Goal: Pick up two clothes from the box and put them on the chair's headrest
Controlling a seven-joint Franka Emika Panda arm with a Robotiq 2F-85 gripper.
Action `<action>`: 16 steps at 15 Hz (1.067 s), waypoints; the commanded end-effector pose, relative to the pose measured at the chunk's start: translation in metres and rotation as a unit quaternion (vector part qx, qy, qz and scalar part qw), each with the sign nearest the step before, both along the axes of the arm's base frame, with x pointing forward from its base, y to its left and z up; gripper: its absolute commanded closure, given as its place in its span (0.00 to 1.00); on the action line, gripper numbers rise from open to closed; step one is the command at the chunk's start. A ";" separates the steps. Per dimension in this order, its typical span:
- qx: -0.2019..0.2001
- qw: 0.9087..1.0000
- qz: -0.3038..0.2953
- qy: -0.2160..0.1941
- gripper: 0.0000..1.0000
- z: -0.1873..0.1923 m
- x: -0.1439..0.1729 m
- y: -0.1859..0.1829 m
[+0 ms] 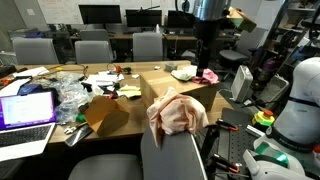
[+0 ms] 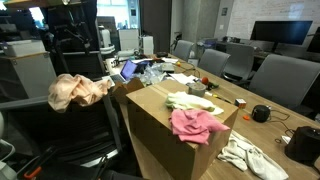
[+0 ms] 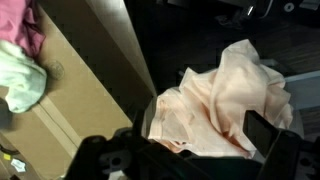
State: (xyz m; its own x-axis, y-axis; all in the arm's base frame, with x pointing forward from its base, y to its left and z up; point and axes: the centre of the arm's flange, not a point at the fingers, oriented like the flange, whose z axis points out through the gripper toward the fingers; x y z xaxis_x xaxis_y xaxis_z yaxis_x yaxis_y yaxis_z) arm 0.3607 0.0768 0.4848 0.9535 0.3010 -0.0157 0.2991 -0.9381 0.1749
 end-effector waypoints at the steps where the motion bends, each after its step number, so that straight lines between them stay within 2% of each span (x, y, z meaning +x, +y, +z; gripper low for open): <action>1: 0.029 0.995 -0.094 0.004 0.00 0.006 -0.013 -0.042; 4: 0.048 0.984 -0.169 0.011 0.00 -0.004 -0.008 -0.086; 6: 0.062 0.974 -0.219 0.013 0.00 -0.013 -0.004 -0.114; 11: 0.086 0.937 -0.339 0.010 0.00 -0.036 0.003 -0.177; 16: 0.077 0.909 -0.410 -0.024 0.00 -0.064 0.022 -0.220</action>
